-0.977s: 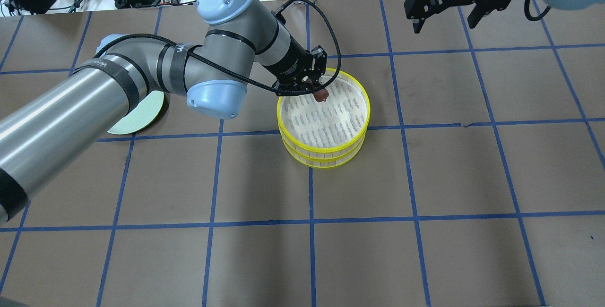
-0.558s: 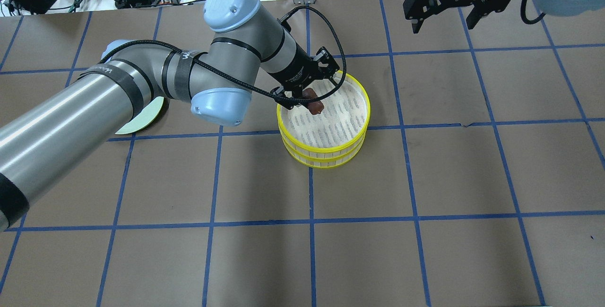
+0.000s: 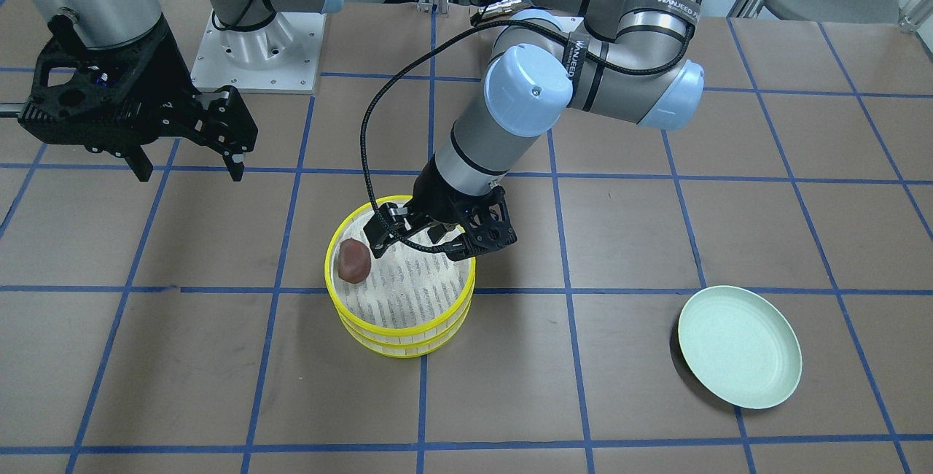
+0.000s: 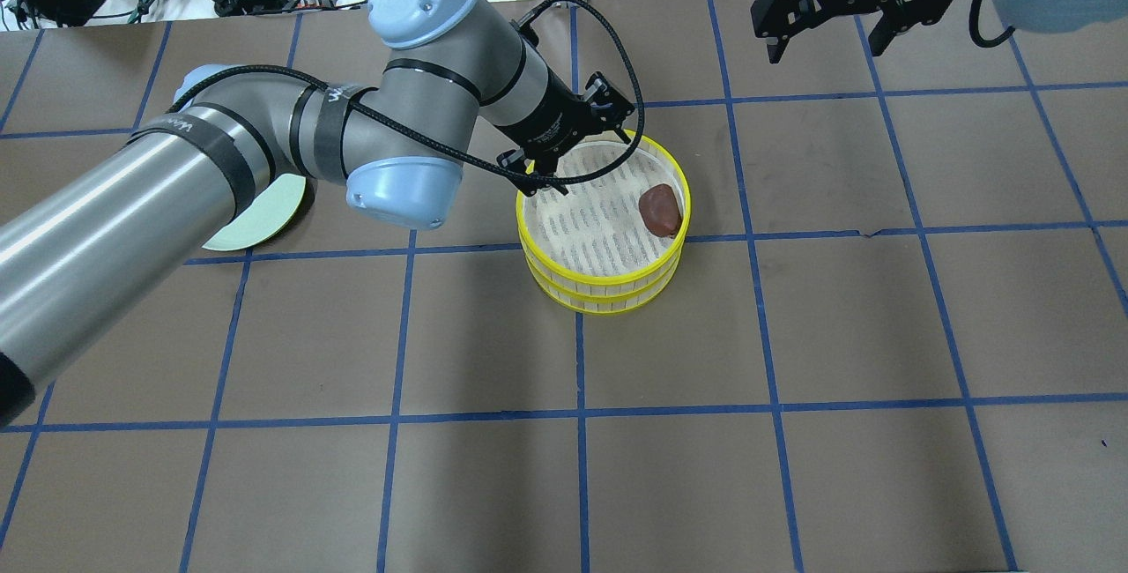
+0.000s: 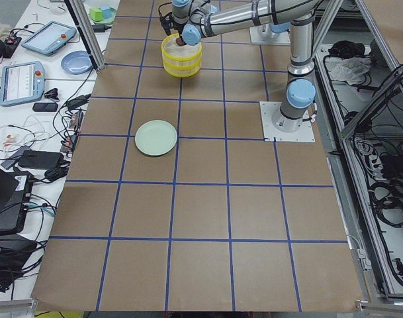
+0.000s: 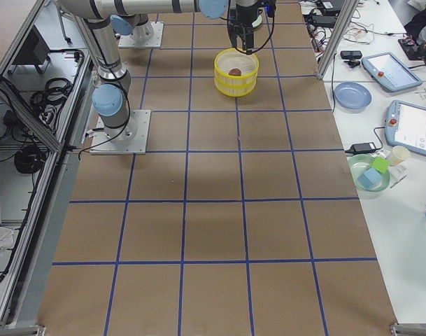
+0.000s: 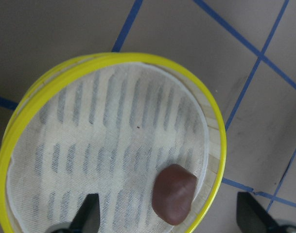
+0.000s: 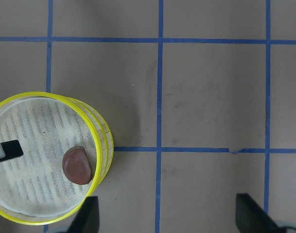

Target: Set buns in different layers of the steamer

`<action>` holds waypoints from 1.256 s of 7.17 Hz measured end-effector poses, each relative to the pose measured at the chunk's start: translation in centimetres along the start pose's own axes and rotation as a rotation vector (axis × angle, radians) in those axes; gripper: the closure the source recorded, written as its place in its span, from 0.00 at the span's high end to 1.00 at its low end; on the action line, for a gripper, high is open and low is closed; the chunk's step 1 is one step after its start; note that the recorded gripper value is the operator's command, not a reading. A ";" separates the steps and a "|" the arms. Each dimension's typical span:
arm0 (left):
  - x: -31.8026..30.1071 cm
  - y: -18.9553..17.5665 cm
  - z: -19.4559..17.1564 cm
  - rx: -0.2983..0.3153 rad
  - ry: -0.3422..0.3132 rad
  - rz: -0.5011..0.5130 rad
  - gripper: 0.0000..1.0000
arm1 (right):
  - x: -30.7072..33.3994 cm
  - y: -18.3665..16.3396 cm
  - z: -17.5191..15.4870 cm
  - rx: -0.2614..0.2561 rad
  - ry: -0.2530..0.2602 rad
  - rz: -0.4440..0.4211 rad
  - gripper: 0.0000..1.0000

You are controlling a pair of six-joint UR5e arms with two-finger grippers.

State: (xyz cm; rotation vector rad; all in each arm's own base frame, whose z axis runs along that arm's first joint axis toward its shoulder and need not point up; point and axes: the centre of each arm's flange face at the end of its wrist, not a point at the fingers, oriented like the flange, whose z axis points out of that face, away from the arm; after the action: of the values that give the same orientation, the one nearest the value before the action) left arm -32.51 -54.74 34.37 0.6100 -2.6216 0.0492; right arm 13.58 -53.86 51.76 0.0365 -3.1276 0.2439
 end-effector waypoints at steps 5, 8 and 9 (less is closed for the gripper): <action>-8.0 -7.6 -12.8 0.144 -0.326 0.350 1.00 | 0.0 0.0 -0.1 0.001 0.001 -0.001 1.00; -12.5 -7.8 -20.8 0.167 -0.461 0.430 1.00 | 0.0 0.1 -0.1 0.001 0.003 -0.001 1.00; -13.2 -7.5 -22.1 0.164 -0.480 0.449 1.00 | 0.0 0.1 -0.2 0.002 0.003 -0.001 1.00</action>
State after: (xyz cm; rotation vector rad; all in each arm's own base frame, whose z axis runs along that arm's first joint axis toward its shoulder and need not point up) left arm -9.46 -53.17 48.10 0.0681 -3.1977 0.2898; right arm 13.61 -53.71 51.93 0.0378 -3.1239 0.2466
